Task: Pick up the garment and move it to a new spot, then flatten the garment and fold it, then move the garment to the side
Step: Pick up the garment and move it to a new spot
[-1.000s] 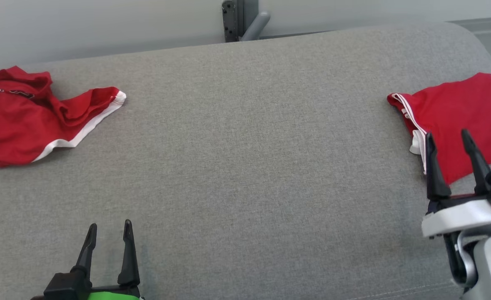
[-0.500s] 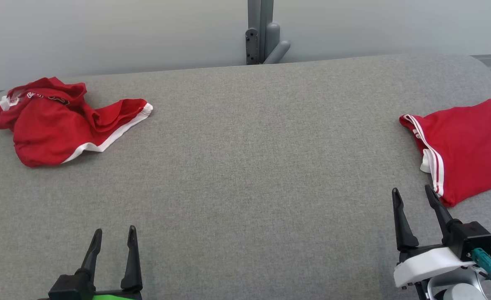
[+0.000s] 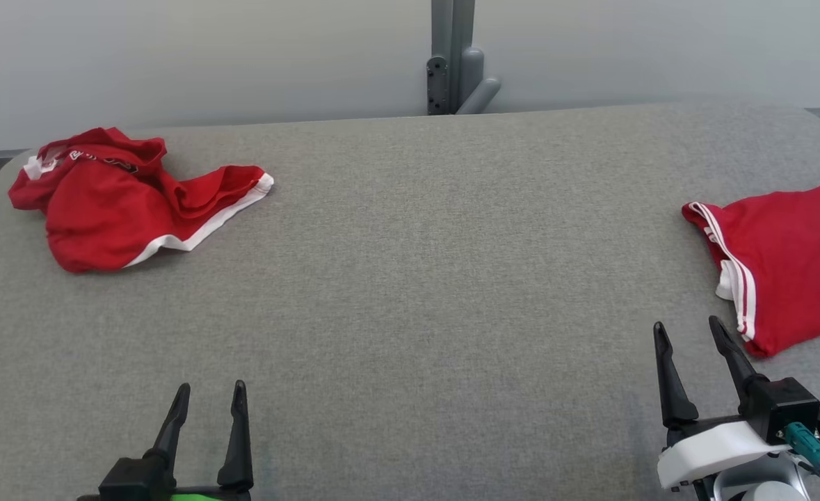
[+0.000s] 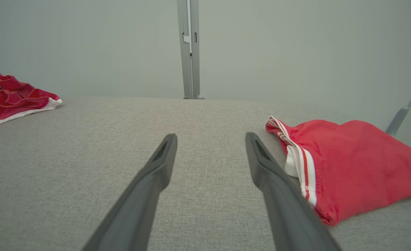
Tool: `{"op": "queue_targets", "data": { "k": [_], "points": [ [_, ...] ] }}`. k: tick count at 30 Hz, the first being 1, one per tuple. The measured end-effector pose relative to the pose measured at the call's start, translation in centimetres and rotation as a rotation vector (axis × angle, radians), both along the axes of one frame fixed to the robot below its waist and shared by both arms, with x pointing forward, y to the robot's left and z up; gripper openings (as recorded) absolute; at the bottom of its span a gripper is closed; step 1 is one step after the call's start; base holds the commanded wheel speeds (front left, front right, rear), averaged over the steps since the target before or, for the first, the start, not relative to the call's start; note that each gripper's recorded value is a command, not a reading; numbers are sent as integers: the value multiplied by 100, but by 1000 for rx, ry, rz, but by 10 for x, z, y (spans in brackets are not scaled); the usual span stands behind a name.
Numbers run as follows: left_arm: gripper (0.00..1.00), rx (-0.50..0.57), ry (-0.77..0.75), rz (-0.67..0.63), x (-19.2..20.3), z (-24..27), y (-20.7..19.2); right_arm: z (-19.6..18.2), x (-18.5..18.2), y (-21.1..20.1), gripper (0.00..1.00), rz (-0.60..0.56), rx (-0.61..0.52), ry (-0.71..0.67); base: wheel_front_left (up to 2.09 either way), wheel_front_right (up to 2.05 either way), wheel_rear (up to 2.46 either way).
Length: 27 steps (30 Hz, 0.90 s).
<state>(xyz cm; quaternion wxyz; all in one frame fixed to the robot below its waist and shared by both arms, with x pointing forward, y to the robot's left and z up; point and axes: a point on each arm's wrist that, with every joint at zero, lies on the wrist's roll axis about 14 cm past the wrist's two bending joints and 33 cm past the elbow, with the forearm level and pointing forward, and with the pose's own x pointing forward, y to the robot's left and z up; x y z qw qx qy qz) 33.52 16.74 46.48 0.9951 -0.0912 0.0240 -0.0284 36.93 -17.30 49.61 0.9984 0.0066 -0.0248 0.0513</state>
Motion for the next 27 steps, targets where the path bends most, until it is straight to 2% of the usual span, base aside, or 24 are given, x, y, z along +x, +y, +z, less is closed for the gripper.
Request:
{"op": "queue_targets", "data": {
  "k": [3,7,14,22,27],
  "points": [
    [100,3,-19,25,-3,6,7,1,5,14,100,42,1,-5,0,0,0],
    [100,-1,-22,121,-15,8,32,0,13,49,100,146,10,-1,0,0,0],
    [100,-18,31,306,-63,-6,75,-2,24,114,100,342,15,4,0,0,0],
    [100,-30,17,427,-91,-1,99,-3,31,146,100,439,13,4,0,0,0],
    [100,-41,-42,412,-66,17,101,3,51,138,100,422,-5,-29,0,0,0]
  ]
}}
